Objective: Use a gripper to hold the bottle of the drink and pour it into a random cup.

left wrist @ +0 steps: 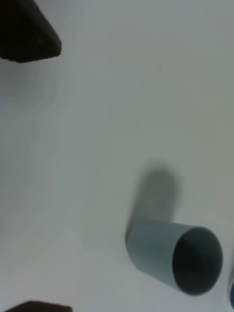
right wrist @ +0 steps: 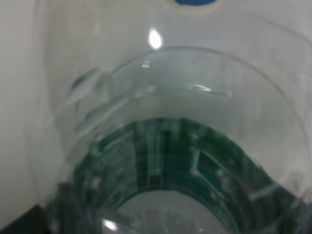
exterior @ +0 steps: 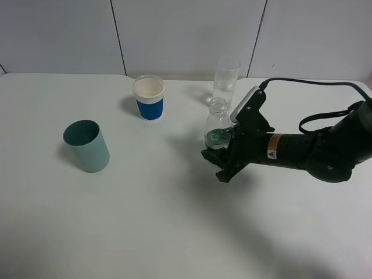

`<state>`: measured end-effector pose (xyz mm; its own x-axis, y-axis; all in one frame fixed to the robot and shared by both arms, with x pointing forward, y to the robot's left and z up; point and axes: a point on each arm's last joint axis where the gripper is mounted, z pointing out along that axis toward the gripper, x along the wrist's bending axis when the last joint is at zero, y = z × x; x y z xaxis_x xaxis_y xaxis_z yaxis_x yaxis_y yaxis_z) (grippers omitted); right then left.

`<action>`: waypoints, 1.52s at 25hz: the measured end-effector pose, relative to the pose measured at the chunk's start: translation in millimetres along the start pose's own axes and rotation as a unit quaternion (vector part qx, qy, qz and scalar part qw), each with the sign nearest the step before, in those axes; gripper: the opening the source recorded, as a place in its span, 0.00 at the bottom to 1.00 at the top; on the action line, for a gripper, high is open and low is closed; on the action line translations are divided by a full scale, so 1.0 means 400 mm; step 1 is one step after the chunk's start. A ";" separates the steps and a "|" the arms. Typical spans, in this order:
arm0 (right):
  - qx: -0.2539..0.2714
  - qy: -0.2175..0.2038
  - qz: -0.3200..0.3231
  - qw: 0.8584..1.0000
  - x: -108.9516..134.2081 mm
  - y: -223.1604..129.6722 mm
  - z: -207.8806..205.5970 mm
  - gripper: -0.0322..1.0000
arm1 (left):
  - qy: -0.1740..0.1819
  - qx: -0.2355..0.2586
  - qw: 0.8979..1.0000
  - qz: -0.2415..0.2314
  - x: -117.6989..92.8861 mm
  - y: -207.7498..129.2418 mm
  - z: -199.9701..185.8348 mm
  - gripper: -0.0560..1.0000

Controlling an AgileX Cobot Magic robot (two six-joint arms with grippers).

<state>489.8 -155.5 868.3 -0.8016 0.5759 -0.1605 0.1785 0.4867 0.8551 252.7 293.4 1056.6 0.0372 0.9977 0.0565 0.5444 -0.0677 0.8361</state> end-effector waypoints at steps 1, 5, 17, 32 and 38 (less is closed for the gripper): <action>0.000 0.000 0.000 1.000 0.000 0.000 0.000 0.69 | 0.000 0.000 1.000 0.000 0.000 0.000 0.000 0.99; -0.004 -0.001 0.000 1.000 0.000 0.002 0.000 0.80 | 0.000 0.000 1.000 0.000 0.000 0.000 0.000 0.99; 0.013 -0.001 -0.001 1.000 -0.001 -0.003 -0.002 0.82 | 0.000 0.000 1.000 0.000 0.000 0.000 0.000 0.99; -0.057 -0.051 0.006 0.997 -0.030 0.140 -0.101 0.82 | 0.000 0.000 1.000 0.000 0.000 0.000 0.000 0.99; -0.081 -0.068 0.029 0.994 -0.035 0.187 -0.147 0.82 | 0.000 0.000 1.000 0.000 0.000 0.000 0.000 0.99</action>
<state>480.9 -165.8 963.5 -0.7060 0.6888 -0.1648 0.1187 0.3445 0.9312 252.7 293.4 1056.6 0.0372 0.9977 0.0565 0.5444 -0.0677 0.8361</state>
